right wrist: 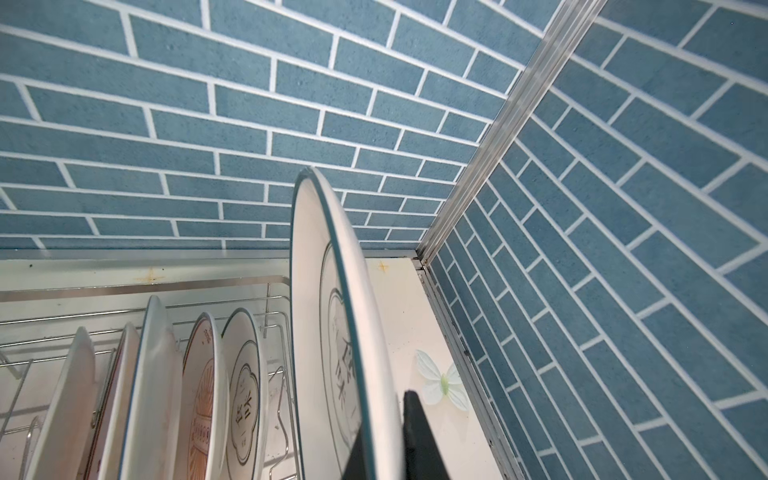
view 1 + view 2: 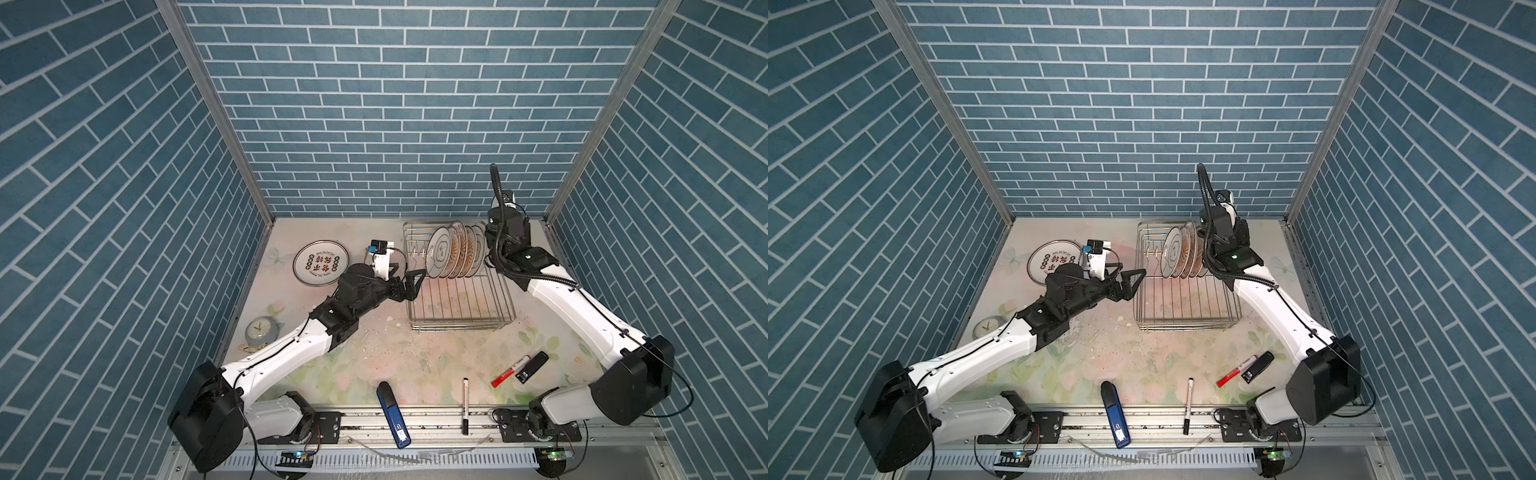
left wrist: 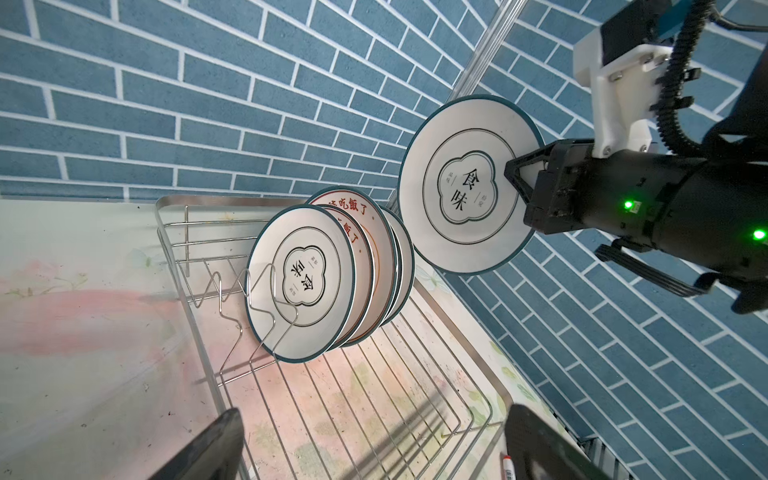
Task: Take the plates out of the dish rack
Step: 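Grasp the end plate rim with the right gripper and lift it out of the rack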
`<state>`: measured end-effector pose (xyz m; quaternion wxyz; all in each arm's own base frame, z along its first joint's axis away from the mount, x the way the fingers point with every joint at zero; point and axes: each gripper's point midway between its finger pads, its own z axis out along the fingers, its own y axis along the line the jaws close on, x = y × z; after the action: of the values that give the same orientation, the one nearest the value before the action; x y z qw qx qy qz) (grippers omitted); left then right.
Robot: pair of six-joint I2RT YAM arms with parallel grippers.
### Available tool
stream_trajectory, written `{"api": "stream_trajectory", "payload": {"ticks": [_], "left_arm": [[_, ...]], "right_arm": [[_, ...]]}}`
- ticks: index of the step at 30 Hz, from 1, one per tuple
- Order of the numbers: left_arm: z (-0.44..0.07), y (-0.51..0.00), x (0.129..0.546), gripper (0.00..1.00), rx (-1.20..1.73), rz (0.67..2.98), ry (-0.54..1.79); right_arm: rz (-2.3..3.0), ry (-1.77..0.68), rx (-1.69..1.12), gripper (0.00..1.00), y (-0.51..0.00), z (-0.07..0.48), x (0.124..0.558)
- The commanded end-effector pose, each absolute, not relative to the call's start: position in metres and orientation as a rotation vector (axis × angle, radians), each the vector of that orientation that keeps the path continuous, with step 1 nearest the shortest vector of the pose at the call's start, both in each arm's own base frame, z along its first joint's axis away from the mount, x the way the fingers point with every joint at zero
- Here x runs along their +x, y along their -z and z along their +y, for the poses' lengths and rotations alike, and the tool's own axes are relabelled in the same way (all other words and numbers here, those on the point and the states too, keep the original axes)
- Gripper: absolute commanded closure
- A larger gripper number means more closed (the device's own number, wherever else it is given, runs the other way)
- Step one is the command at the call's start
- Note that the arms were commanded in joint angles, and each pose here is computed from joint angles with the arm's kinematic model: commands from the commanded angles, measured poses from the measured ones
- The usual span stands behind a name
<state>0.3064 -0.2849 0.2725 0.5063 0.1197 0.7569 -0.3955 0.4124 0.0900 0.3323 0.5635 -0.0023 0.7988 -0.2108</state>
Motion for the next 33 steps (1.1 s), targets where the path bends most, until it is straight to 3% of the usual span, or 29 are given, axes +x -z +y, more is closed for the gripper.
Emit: {"api": "stream_trajectory", "payload": {"ticks": [1,11,33], "left_arm": [[-0.287,-0.281,0.296,0.0,0.328,1.786,0.991],[-0.278,-0.297,0.283,0.0,0.334,1.715,1.013],[-0.289,-0.309,0.263,0.0,0.343,1.613,1.242]], "right_arm": [[1.771,0.439,0.053,1.0,-0.364,0.085,0.4],[1.704,-0.003,-0.021,1.0,-0.382,0.108,0.359],[1.57,-0.903,-0.247,1.0,-0.389,0.175,0.317]]}}
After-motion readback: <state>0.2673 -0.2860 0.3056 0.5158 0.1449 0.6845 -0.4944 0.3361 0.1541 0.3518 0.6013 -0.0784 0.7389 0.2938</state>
